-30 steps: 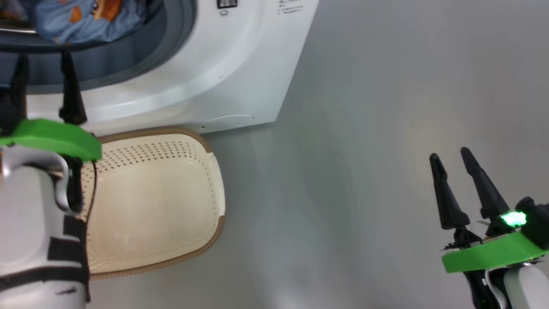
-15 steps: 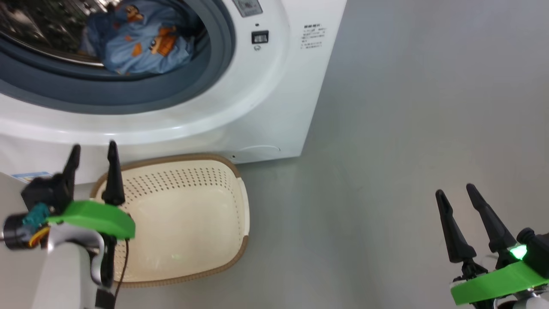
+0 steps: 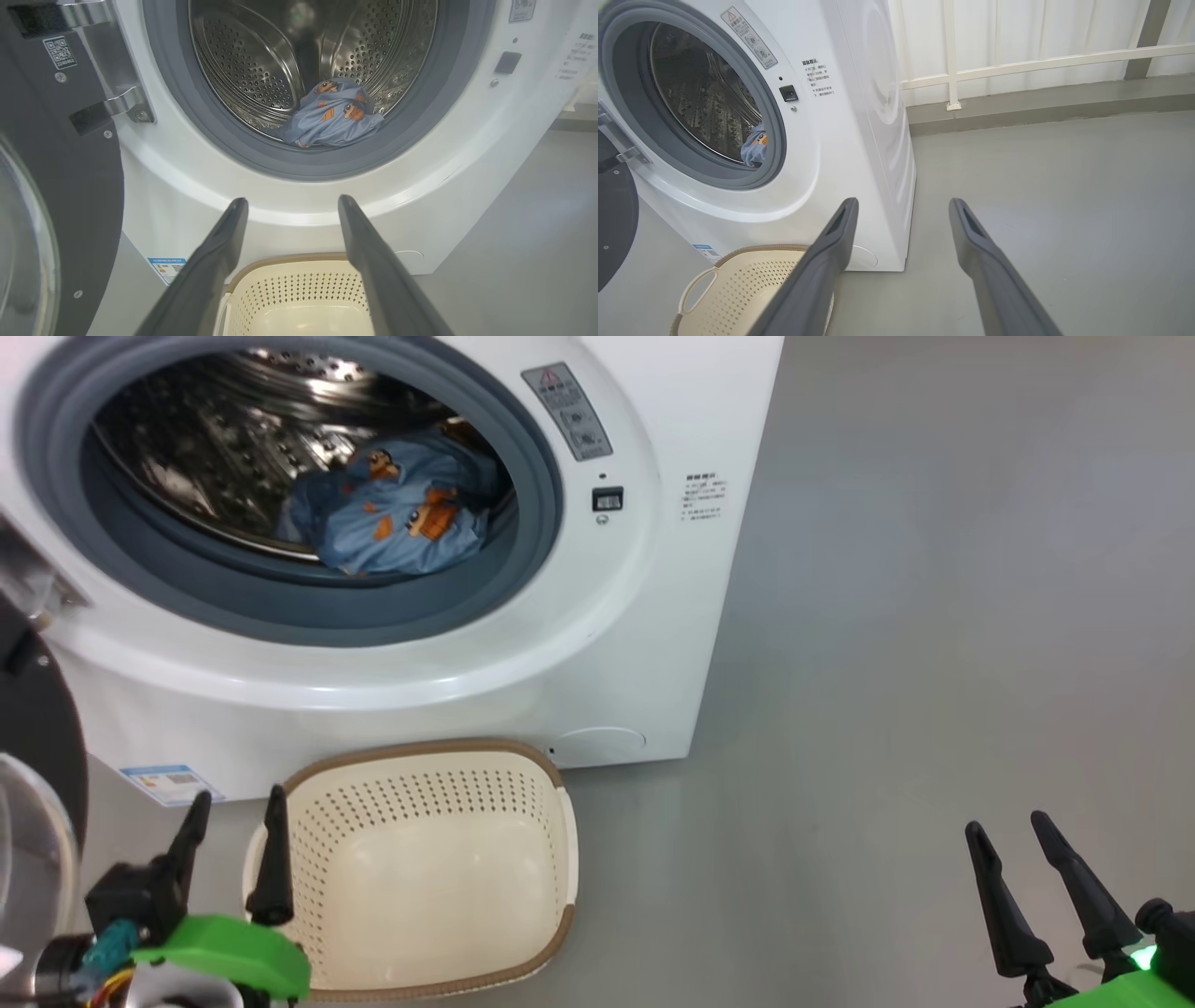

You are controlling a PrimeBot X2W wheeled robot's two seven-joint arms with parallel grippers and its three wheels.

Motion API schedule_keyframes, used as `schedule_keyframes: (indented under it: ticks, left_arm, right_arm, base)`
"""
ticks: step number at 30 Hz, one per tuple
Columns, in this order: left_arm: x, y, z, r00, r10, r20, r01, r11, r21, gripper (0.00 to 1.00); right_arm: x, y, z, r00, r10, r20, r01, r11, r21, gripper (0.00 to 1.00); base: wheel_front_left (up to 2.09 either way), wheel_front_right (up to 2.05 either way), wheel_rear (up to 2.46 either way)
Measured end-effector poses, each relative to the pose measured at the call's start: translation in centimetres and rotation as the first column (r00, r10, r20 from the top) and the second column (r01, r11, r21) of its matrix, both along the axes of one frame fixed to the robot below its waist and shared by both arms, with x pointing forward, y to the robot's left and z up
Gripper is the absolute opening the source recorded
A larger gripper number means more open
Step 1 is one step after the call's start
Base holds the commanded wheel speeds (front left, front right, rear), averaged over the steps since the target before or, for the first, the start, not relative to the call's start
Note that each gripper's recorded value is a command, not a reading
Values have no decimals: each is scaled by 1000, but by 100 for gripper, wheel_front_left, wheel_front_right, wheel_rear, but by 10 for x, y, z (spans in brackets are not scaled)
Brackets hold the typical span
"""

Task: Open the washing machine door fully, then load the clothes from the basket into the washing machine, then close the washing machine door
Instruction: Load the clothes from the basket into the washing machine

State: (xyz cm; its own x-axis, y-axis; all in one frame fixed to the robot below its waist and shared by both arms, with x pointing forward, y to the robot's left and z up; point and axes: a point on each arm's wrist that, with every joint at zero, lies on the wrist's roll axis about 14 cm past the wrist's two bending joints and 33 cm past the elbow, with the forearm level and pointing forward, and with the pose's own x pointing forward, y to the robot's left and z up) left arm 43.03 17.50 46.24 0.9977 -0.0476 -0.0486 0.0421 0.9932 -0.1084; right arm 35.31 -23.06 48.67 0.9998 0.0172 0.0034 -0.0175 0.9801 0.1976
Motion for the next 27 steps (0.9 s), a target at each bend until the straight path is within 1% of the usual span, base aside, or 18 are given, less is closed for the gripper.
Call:
schedule_keyframes:
  ticks: [8, 18, 27]
  left_arm:
    - [-36, 12, 5, 999, 31, 13, -31, 999, -11, 100]
    - [-67, 21, 7, 998, 62, 16, -62, 998, -13, 100]
    - [-77, 26, 12, 996, 81, 31, -80, 996, -26, 100]
  right_arm:
    - [-12, 4, 7, 1000, 14, 21, -14, 1000, 1, 100]
    - [-22, 4, 14, 999, 20, 42, -20, 1000, -8, 100]
    - [-30, -2, 10, 1000, 6, 29, -5, 1000, -19, 100]
  base:
    - [0, 0, 0]
    - [0, 0, 0]
    - [0, 0, 0]
